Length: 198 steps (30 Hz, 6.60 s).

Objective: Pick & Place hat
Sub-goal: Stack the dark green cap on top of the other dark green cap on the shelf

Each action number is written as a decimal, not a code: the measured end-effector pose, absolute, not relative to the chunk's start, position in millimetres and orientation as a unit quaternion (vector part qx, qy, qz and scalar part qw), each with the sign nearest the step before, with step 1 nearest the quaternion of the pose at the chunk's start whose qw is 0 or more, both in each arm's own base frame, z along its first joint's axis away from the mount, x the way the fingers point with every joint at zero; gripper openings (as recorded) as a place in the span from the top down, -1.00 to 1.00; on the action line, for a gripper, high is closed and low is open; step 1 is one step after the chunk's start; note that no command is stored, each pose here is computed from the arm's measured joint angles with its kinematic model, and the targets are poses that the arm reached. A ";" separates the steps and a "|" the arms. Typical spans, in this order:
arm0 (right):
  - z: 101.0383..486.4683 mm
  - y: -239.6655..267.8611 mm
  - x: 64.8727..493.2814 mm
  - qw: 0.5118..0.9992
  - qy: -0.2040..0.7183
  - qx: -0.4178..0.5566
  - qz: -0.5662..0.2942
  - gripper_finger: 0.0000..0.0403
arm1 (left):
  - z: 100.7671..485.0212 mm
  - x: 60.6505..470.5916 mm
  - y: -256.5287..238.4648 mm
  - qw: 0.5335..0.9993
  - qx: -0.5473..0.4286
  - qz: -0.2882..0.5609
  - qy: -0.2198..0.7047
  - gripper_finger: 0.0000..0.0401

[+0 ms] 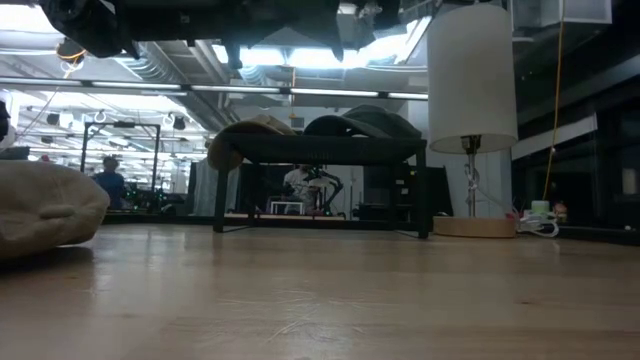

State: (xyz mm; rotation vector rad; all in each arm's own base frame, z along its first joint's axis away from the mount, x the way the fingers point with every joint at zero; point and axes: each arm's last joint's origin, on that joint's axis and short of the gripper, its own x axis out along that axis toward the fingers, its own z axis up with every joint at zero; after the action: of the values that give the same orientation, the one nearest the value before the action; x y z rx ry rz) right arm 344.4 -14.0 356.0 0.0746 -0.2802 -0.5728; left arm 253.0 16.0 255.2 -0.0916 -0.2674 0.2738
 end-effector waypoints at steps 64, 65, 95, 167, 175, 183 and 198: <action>301.4 50.6 242.7 0.953 0.150 -0.223 -0.138 0.18 | 325.1 250.3 41.0 0.898 -0.351 -0.251 -0.088 0.95; 299.6 55.6 241.6 0.948 0.154 -0.239 -0.145 0.21 | 326.2 249.3 42.3 0.897 -0.354 -0.247 -0.093 0.96; 328.4 85.7 251.0 0.847 0.081 -0.328 -0.409 0.57 | 324.1 250.8 47.6 0.876 -0.432 -0.186 -0.102 0.94; 345.3 6.0 250.6 0.978 -0.093 0.155 0.107 0.01 | 323.0 256.7 28.5 0.916 -0.242 -0.297 -0.122 0.94; 345.6 6.2 250.4 0.977 -0.093 0.156 0.110 0.63 | 323.1 255.7 37.1 0.921 -0.243 -0.276 -0.128 0.90; 346.5 7.3 249.7 0.978 -0.095 0.142 0.119 0.90 | 322.2 256.6 38.9 0.929 -0.238 -0.249 -0.137 0.77; 341.5 6.5 251.0 0.977 -0.070 0.170 0.106 0.93 | 330.3 243.1 58.2 0.941 -0.187 -0.236 -0.152 0.46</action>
State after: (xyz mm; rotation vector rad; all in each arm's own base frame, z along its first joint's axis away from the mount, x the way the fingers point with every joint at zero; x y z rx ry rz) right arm 251.0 6.5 341.5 0.3416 -0.1401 0.2133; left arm 243.1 58.2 330.3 -0.3815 -0.3104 -0.4804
